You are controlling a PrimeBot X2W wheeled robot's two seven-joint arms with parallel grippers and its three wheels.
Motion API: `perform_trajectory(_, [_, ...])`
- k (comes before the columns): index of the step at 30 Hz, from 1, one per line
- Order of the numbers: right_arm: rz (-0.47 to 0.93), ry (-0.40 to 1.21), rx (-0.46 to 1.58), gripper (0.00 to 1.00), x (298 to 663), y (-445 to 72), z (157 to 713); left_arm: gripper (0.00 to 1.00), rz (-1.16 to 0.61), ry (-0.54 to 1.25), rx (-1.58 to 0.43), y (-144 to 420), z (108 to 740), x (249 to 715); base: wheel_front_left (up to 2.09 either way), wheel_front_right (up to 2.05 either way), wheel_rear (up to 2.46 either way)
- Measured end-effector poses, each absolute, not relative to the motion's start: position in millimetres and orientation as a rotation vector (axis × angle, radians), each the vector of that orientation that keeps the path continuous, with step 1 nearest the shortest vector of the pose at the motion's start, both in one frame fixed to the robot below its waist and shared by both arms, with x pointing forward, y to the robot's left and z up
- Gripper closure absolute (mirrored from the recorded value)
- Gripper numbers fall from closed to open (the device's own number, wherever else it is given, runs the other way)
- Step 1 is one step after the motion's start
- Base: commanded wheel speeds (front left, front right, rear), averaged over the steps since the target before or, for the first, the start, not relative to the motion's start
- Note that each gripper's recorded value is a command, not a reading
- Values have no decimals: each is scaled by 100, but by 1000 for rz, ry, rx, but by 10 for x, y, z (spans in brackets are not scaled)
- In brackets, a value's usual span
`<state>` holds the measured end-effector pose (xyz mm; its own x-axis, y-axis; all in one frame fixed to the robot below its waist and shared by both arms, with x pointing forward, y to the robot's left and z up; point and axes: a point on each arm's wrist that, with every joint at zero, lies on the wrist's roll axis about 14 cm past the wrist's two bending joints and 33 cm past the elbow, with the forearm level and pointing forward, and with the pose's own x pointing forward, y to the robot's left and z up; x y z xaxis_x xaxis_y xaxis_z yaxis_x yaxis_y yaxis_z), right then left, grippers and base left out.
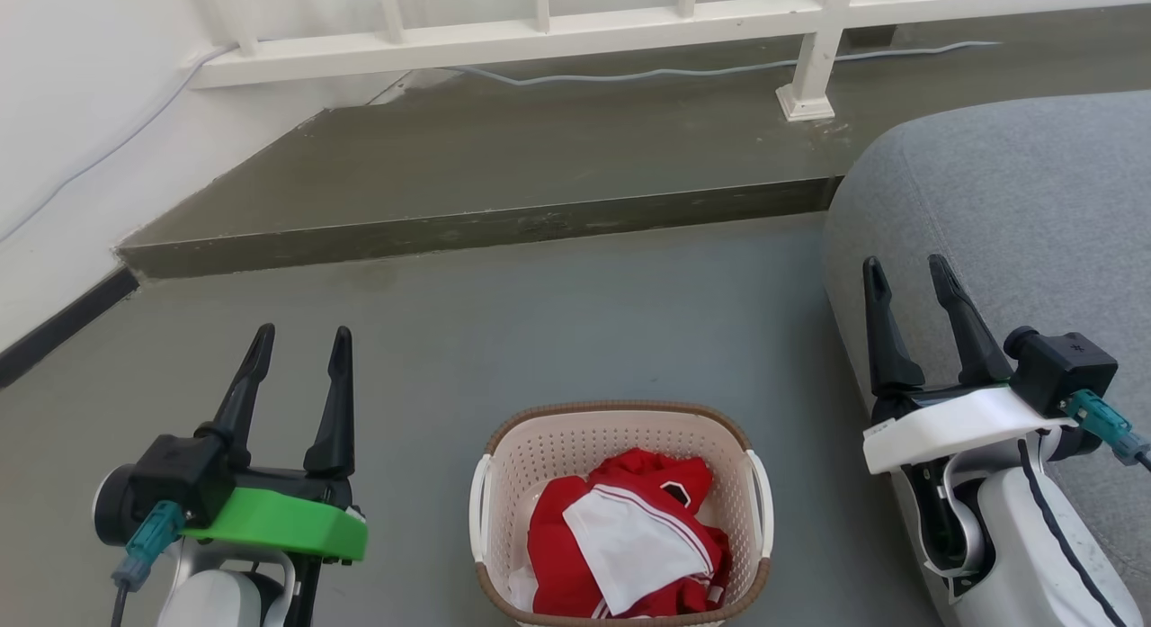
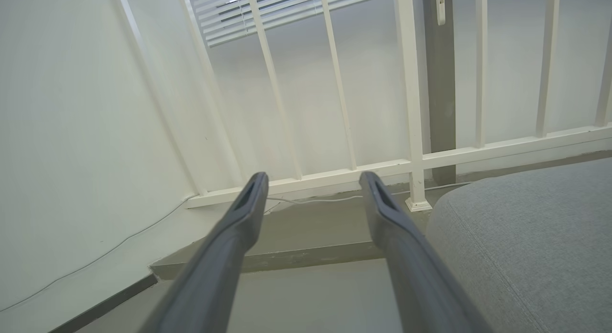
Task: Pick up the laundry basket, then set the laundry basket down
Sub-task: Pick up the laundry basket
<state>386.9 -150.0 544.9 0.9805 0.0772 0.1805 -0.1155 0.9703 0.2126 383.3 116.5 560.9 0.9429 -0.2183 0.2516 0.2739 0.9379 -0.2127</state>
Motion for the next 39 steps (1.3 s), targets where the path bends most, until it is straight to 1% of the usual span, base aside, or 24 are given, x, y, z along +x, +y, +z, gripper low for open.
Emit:
perform_trajectory(11, [88, -149, 218, 0, 3890, -1517, 5364, 0, -239, -222, -254, 1200, 5581, 3874, 0, 0, 0])
perform_trajectory(27, [61, -87, 214, 0, 4009, -1572, 5129, 0, -236, -142, -269, 1166, 5292, 4035, 0, 0, 0])
perform_trajectory(33, [35, -37, 211, 0, 4046, -1629, 4944, 0, -246, -127, -285, 1113, 5224, 4184, 0, 0, 0])
perform_trajectory(39, [1, 35, 211, 0, 4063, -1691, 4683, 0, -283, -71, -298, 963, 5020, 4280, 0, 0, 0])
